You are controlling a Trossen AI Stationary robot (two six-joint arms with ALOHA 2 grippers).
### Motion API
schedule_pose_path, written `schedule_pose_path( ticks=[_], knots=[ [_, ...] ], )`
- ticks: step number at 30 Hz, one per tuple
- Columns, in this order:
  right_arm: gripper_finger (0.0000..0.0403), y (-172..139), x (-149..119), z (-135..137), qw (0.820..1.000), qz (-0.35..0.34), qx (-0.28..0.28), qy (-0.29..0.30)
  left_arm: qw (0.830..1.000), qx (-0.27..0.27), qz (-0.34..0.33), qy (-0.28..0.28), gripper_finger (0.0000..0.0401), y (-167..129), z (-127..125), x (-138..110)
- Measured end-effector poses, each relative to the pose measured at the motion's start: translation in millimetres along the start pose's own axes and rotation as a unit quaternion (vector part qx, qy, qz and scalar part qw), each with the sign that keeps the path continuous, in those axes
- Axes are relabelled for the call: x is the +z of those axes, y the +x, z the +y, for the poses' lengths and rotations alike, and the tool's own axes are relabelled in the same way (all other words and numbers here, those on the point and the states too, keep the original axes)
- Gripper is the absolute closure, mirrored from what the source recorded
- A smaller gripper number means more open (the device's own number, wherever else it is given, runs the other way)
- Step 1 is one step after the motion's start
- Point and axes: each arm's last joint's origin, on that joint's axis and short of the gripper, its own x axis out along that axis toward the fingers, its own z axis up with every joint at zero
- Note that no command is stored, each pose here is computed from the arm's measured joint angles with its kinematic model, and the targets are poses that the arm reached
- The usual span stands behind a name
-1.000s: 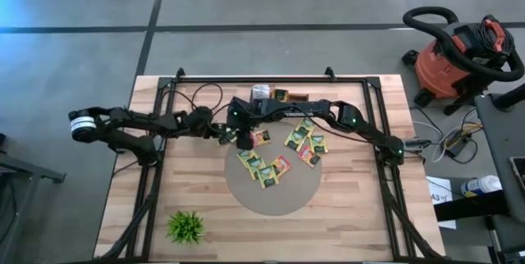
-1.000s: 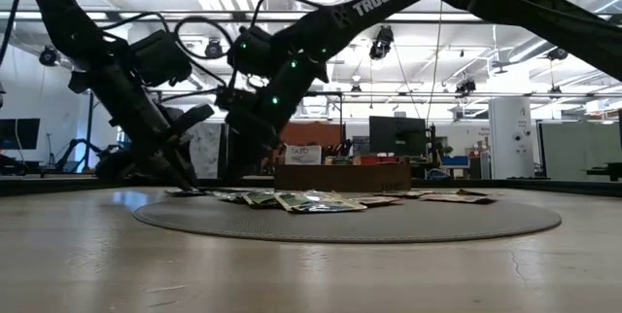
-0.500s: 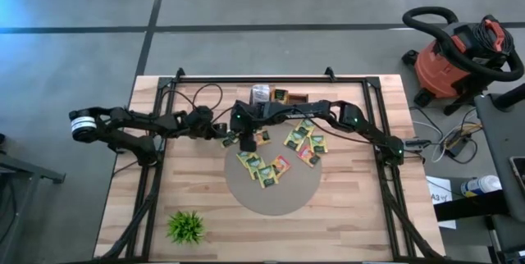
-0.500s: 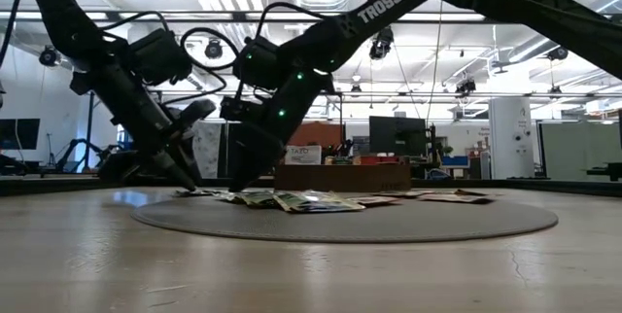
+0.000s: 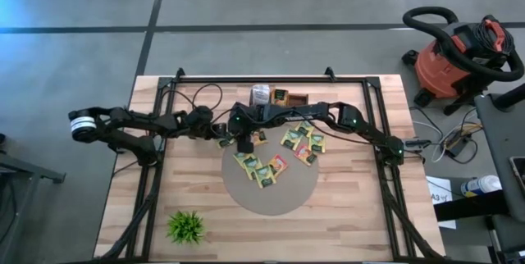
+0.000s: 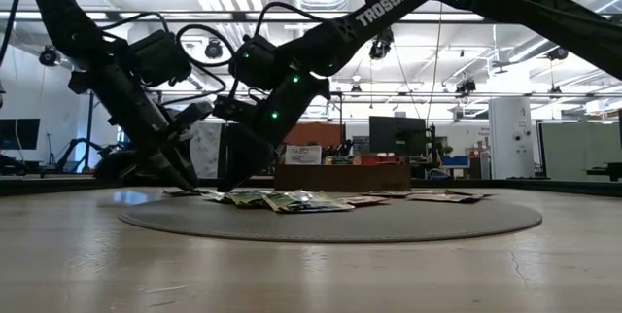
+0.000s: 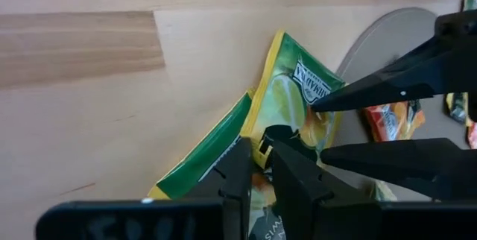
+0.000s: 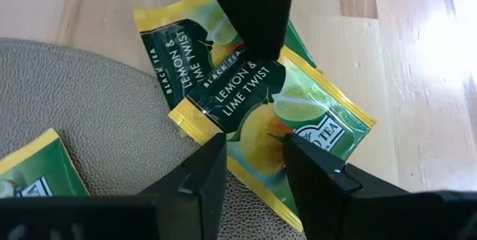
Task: Pick & Place Tea
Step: Put the yellow tea bag into the right section of the wooden organizer
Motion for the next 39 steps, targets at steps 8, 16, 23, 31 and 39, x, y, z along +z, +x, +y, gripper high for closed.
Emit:
schedule_pose_path(
  ticks=[8,16,23,31,39],
  knots=[
    [0.0271,-1.7,4.4,0.1,1.0,-0.005,0.0,0.012,1.0,0.008,0.007,0.02,0.0346,-0.4,1.2,-0.5],
    [0.0271,-2.1,5.6,0.1,1.0,-0.008,0.0,0.012,0.999,0.01,0.004,0.041,0.0353,-0.2,1.8,-0.6],
    [0.0271,-2.7,6.5,-0.3,1.0,-0.009,-0.001,0.016,0.998,0.019,-0.013,0.066,0.0399,-0.1,1.9,1.1],
    [0.0271,-27.6,21.4,-6.8,0.999,-0.035,-0.009,0.019,0.994,-0.02,-0.047,0.096,0.04,-17.6,-12.2,9.4],
    [0.0271,-78.7,50.6,-19.3,0.994,-0.102,-0.03,0.014,0.985,-0.002,-0.075,0.154,0.0401,-54.6,-18.3,13.1]
  ],
)
